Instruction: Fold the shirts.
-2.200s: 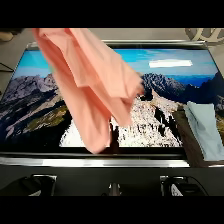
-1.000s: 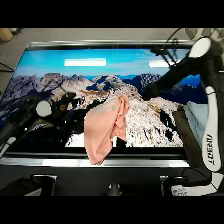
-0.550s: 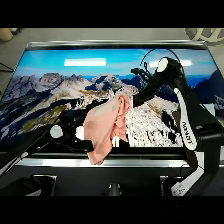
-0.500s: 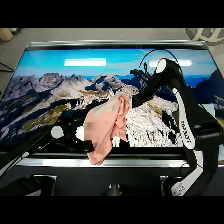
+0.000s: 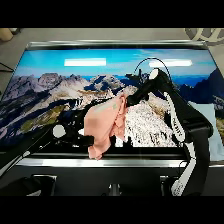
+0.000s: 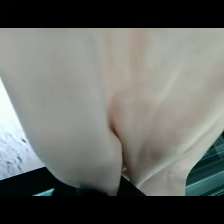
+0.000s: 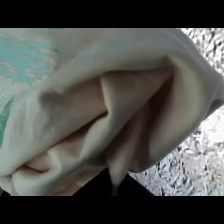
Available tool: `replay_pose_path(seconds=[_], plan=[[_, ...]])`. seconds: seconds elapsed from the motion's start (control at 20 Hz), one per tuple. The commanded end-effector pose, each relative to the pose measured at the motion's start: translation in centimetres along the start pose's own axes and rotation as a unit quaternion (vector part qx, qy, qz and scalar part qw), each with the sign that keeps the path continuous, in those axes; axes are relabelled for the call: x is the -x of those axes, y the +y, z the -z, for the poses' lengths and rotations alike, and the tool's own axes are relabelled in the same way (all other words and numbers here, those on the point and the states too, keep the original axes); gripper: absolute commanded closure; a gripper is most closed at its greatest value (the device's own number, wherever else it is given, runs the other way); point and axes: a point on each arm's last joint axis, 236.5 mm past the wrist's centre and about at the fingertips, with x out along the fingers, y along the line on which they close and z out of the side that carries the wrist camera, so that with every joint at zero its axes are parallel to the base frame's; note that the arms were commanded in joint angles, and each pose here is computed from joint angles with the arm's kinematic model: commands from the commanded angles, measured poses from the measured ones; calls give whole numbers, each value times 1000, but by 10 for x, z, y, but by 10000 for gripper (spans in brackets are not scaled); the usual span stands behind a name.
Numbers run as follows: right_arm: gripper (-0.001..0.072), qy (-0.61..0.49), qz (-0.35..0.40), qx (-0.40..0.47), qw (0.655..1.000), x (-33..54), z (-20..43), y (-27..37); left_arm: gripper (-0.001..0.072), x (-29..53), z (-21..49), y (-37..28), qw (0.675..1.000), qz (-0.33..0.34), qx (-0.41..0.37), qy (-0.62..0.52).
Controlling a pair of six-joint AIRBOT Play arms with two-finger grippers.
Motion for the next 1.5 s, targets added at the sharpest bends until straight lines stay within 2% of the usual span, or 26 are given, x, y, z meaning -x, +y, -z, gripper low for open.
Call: replay_pose_path(seconds=[0.0, 0.05, 0.15, 0.25, 0.35, 0.45, 0.5, 0.55, 0.6, 0.65, 0.75, 0.9, 1.1, 1.3, 1.45], plan=[[690, -32, -9, 25, 999, 12, -14, 11, 682, 46, -41, -8, 995, -27, -52, -75], [692, -48, 6, 58, 997, 30, -20, 18, 682, 73, -58, -10, 991, -42, -68, -107], [692, -102, 100, 113, 983, 106, -36, 22, 682, 153, -98, -14, 971, -81, -105, -201], [692, -190, 224, 164, 942, 219, -52, 43, 682, 270, -131, -32, 929, -95, -122, -336], [692, -302, 353, 215, 859, 356, -46, 102, 682, 407, -131, -65, 860, -73, -130, -488], [691, -400, 464, 244, 751, 471, -3, 180, 682, 528, -94, -101, 774, -35, -145, -616], [691, -441, 485, 254, 711, 506, 27, 224, 681, 572, -67, -116, 733, -15, -155, -662], [691, -469, 492, 260, 686, 525, 54, 258, 681, 600, -44, -126, 705, 0, -163, -691], [691, -487, 493, 268, 669, 535, 81, 288, 682, 611, -30, -128, 694, 12, -160, -702], [691, -499, 492, 269, 661, 539, 102, 307, 681, 614, -21, -127, 693, 20, -154, -704], [691, -513, 484, 263, 658, 540, 132, 329, 682, 601, -18, -120, 715, 12, -146, -684], [690, -477, 469, 245, 701, 516, 144, 318, 681, 578, -29, -111, 740, -6, -143, -657], [690, -370, 455, 204, 783, 470, 128, 256, 681, 527, -58, -91, 780, -39, -141, -609], [689, -286, 426, 182, 839, 423, 67, 175, 681, 418, -91, -50, 856, -65, -111, -501], [688, -228, 394, 163, 875, 363, 5, 87, 681, 312, -97, -12, 915, -74, -79, -389]])
